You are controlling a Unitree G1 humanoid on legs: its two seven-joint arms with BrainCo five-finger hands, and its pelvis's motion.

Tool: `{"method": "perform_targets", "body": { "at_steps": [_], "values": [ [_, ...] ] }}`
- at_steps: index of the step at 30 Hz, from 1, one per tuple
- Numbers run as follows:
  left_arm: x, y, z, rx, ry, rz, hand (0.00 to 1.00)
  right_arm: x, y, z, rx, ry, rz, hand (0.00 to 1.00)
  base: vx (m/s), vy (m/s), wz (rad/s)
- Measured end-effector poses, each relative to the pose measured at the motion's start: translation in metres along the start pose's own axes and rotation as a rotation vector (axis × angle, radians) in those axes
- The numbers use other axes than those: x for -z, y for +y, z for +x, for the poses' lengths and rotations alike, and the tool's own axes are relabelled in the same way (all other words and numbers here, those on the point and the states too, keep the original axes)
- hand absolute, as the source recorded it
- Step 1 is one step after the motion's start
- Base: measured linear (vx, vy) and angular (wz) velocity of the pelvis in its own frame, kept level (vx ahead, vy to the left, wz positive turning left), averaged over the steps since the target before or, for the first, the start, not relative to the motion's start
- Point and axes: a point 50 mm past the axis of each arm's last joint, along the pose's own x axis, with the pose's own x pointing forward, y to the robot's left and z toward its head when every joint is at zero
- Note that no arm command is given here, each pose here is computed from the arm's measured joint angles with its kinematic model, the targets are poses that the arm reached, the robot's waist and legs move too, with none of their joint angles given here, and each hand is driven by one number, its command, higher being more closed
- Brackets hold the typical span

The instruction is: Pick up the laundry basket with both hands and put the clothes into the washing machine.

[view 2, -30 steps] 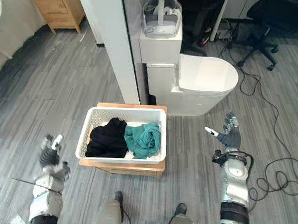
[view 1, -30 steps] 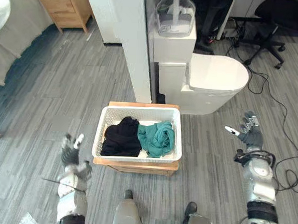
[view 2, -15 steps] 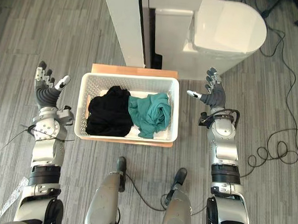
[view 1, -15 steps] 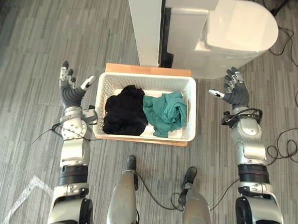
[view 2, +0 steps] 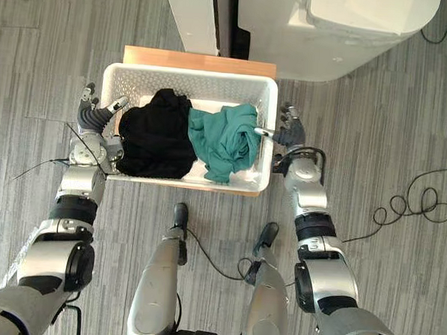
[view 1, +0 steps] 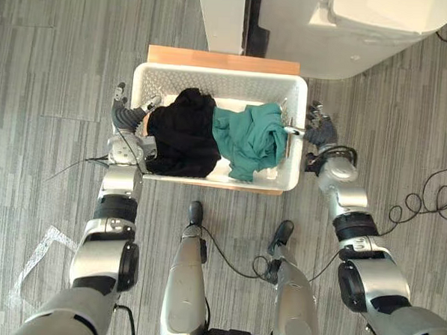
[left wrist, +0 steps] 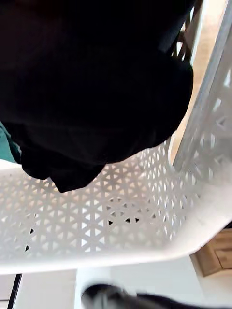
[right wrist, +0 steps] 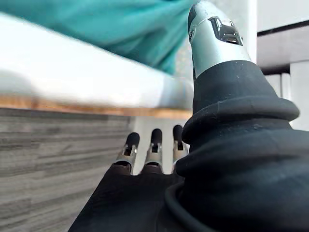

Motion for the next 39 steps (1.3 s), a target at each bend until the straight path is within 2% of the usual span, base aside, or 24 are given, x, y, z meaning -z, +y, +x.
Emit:
{"method": "perform_targets", "body": {
  "at_steps": [5, 10, 20, 27, 35, 39],
  "values": [
    [-0.005, 0.003, 0.008, -0.003, 0.008, 0.049, 0.0, -0.002, 0.022, 0.002, -0.05, -0.004, 0.021, 0.0, -0.02, -0.033, -0.04],
    [-0.007, 0.004, 0.013, -0.01, 0.02, 0.1, 0.0, -0.005, 0.026, 0.003, -0.062, -0.016, 0.037, 0.0, 0.0, -0.013, -0.03],
    [-0.014, 0.008, 0.017, 0.002, 0.017, 0.119, 0.0, -0.013, 0.029, 0.004, -0.071, -0.057, 0.047, 0.0, 0.01, -0.007, 0.0],
    [-0.016, 0.016, 0.02, -0.019, 0.021, 0.1, 0.0, -0.017, 0.031, 0.005, -0.076, -0.07, 0.055, 0.0, 0.0, -0.004, -0.02],
    [0.01, 0.039, 0.015, -0.062, 0.111, 0.029, 0.0, -0.025, 0.047, 0.006, -0.125, -0.088, 0.049, 0.0, 0.01, -0.011, -0.09],
    [0.015, 0.04, 0.013, -0.06, 0.121, 0.058, 0.0, -0.025, 0.048, 0.006, -0.127, -0.078, 0.052, 0.0, 0.01, -0.01, -0.04]
  ]
}}
